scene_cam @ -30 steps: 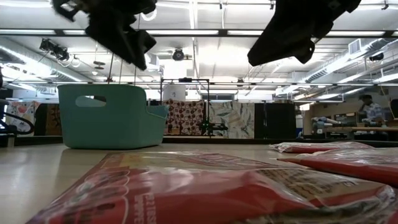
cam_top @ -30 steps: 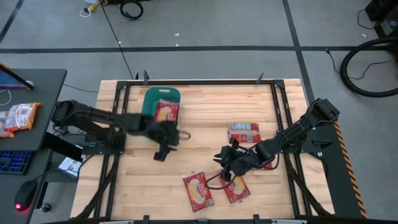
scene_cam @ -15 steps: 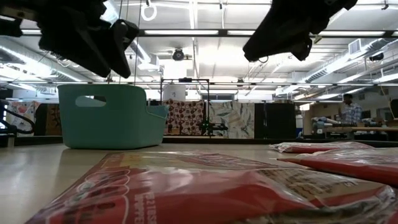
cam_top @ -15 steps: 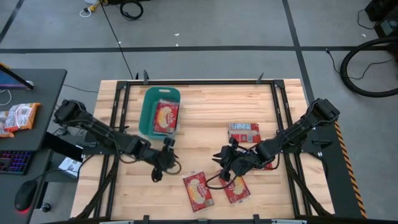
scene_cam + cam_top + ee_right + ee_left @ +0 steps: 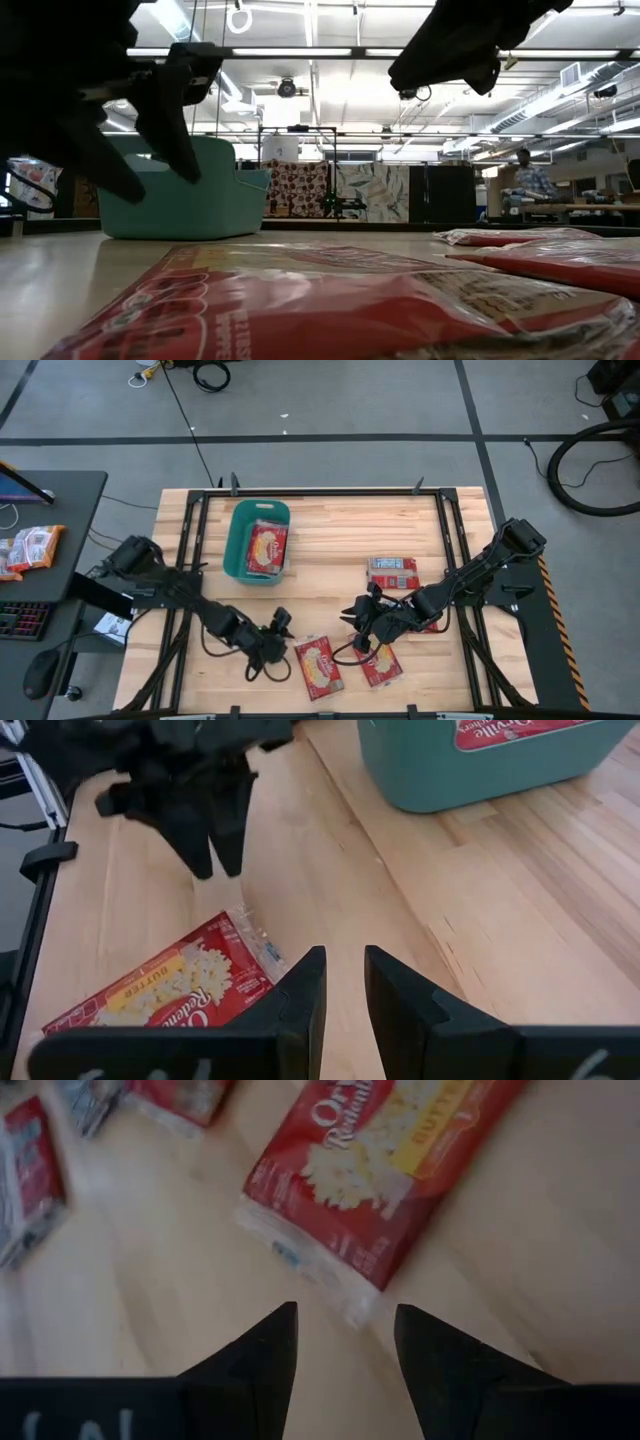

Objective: Sort popcorn bags into baskets
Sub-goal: Put the red popcorn bag into the green bin

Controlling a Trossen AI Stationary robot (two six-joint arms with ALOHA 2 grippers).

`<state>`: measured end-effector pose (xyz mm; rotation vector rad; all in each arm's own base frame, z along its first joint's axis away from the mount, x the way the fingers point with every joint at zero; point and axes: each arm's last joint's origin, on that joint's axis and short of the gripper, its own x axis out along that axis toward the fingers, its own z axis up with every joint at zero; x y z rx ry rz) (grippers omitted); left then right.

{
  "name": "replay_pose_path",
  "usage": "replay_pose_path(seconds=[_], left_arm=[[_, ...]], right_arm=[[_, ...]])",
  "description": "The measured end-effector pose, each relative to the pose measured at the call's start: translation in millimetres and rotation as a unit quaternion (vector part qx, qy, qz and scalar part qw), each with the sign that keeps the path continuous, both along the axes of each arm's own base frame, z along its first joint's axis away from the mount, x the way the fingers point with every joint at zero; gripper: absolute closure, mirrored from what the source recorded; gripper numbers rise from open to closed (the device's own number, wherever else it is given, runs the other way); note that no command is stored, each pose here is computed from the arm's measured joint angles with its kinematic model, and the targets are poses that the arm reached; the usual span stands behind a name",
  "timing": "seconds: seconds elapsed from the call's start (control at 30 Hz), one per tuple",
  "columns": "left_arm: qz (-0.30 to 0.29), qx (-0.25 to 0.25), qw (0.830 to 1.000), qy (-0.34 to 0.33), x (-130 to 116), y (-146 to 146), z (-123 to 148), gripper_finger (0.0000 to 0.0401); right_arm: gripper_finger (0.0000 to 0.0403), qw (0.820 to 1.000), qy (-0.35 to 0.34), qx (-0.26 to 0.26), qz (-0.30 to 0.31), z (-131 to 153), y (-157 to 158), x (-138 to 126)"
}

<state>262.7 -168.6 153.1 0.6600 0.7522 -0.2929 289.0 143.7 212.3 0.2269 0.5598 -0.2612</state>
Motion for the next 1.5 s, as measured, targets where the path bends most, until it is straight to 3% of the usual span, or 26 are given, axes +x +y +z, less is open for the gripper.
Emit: replay_pose_path(seconds=[0.33, 0.83, 1.0, 1.27, 1.5], left_arm=[[-0.041, 0.078, 0.996, -0.002, 4, -16, -36, 0.0229], [-0.028, 0.067, 0.997, -0.019, 14, -12, -41, 0.0233], [-0.039, 0.043, 0.998, -0.01, 17, -9, -41, 0.0274], [-0.031, 0.023, 0.999, -0.003, 18, -7, -43, 0.0388], [0.0, -0.008, 1.0, -0.026, 15, -5, -21, 0.0397]], right_arm=[[0.0325, 1.0, 0.0, 0.0, 0.0, 0, 0, 0], [0.0325, 1.0, 0.0, 0.0, 0.0, 0, 0, 0], [0.0325, 1.0, 0.0, 0.0, 0.0, 0, 0, 0], [0.0325, 1.0, 0.0, 0.001, 0.001, 0, 0, 0], [0.0325, 1.0, 0.001, 0.002, 0.003, 0, 0, 0]])
